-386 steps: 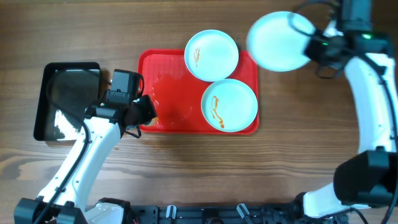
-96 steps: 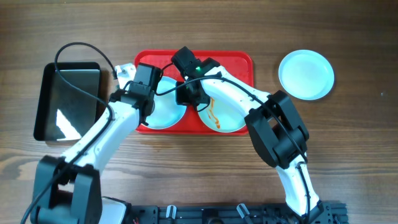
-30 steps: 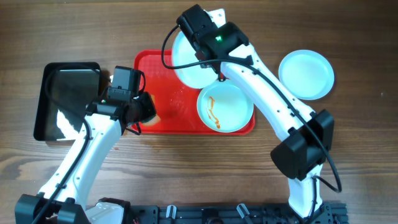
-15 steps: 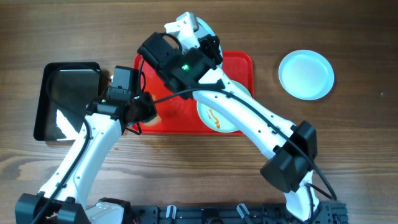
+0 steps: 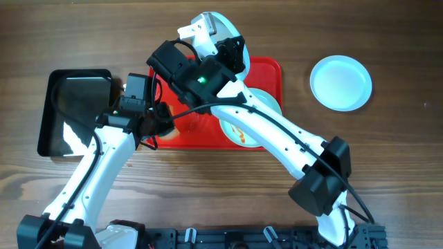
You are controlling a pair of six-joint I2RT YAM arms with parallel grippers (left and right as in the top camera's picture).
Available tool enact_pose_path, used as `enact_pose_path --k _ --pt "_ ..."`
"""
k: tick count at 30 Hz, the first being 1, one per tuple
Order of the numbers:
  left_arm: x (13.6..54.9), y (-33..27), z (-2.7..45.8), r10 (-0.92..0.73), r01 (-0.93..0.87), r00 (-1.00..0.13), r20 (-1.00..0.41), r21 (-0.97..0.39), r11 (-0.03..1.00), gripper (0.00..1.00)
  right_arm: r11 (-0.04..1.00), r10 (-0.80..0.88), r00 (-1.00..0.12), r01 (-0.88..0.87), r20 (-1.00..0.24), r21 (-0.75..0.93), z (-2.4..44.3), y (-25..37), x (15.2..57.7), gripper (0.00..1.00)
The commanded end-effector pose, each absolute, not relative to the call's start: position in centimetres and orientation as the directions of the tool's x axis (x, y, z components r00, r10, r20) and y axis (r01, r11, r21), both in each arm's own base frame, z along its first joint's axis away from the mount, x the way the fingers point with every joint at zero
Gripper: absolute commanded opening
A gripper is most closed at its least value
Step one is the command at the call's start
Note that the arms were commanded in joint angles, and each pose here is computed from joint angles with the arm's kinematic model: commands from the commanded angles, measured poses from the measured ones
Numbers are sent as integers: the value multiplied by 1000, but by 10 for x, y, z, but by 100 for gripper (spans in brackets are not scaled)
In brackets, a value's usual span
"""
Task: Clean dirty plates on tray and stack at the side
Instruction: 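Lift the cleaned plate off the tray with the right gripper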
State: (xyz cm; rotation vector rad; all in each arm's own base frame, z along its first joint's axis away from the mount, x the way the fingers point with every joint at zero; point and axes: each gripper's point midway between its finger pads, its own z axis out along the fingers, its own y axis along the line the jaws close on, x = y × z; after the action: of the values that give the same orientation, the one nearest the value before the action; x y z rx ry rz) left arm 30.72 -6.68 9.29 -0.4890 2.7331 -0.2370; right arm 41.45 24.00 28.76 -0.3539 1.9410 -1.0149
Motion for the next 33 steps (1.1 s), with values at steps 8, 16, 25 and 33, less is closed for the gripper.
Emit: enact_pose_path --k 8,16,25,33 --pt "307 -69 89 -349 -290 -886 -306 -223 931 4 634 -579 -549 162 -603 -756 296 240 414 4" --pt "307 -69 89 -349 -289 -885 -308 -224 931 4 767 -488 -614 36 -620 -640 261 247 415 4" --pt "308 -69 89 -350 -289 -883 -312 -227 930 4 857 -337 -656 83 -676 -508 263 225 420 4" --pt "307 -69 89 -349 -289 -886 -305 -226 930 4 957 51 -801 210 -597 -200 240 163 425 4"
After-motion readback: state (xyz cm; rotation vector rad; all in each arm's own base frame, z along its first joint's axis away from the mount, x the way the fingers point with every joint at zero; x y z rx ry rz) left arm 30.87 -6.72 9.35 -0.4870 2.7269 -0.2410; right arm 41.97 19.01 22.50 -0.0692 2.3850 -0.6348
